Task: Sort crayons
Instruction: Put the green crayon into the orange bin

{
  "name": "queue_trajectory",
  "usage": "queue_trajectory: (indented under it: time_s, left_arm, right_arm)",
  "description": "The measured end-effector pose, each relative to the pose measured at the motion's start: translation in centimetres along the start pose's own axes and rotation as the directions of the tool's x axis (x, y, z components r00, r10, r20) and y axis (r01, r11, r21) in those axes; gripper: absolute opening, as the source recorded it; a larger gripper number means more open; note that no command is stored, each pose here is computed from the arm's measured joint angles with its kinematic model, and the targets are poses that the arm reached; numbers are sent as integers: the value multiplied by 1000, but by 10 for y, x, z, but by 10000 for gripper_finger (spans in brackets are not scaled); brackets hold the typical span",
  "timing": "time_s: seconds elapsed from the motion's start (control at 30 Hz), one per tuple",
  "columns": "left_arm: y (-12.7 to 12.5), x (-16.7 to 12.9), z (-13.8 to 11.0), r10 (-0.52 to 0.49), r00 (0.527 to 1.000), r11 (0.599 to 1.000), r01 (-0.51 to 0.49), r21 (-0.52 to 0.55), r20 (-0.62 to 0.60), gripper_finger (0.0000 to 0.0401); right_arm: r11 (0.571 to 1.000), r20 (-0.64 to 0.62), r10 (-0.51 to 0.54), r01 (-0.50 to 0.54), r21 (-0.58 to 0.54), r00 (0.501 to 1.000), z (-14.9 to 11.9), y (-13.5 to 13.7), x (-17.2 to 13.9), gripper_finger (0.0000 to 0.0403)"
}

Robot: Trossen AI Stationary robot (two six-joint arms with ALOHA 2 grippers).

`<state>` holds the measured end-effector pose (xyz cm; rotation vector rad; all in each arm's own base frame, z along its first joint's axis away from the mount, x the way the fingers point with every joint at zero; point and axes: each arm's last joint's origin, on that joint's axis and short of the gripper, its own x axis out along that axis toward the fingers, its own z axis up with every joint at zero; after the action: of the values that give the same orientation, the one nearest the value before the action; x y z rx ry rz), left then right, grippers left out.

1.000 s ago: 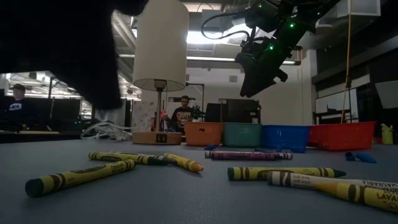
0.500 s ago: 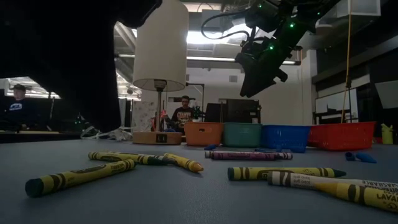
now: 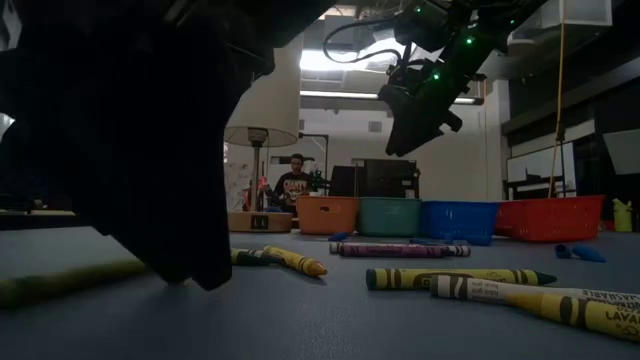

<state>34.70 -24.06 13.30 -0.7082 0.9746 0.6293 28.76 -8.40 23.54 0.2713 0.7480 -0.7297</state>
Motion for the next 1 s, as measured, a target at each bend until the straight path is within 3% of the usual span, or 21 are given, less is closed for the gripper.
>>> queue_trajectory:
  time_s: [0.33, 0.57, 0.63, 0.7, 0.8, 0.9, 1.0]
  left_arm:
    - [1, -2, 7, 2, 1000, 1000, -3, -16, -28, 126]
    - [9, -22, 25, 28, 956, 999, -40, -35, -292, 126]
    - [12, -32, 27, 42, 941, 999, -40, 14, -335, 126]
    - [17, -41, 28, 78, 936, 997, -65, 49, -344, 126]
    - [30, -50, 25, 204, 914, 979, -183, 92, -350, 126]
    - [43, -56, 17, 349, 866, 937, -321, 136, -358, 126]
    - [51, -60, 6, 426, 814, 905, -388, 177, -394, 126]
  right_arm:
    - [1000, 5, 2, -2, 2, 1000, 1, 0, 0, 136]
    - [1000, 6, 2, -2, 2, 1000, 1, 0, 0, 136]
    - [1000, 6, 2, -2, 3, 1000, 1, 0, 0, 136]
    - [1000, 5, 2, -2, 2, 1000, 1, 0, 0, 136]
    - [1000, 6, 2, -2, 2, 1000, 1, 0, 0, 136]
    - [1000, 5, 2, -2, 2, 1000, 0, 0, 0, 136]
    - [1000, 5, 2, -2, -13, 1000, 1, 0, 0, 136]
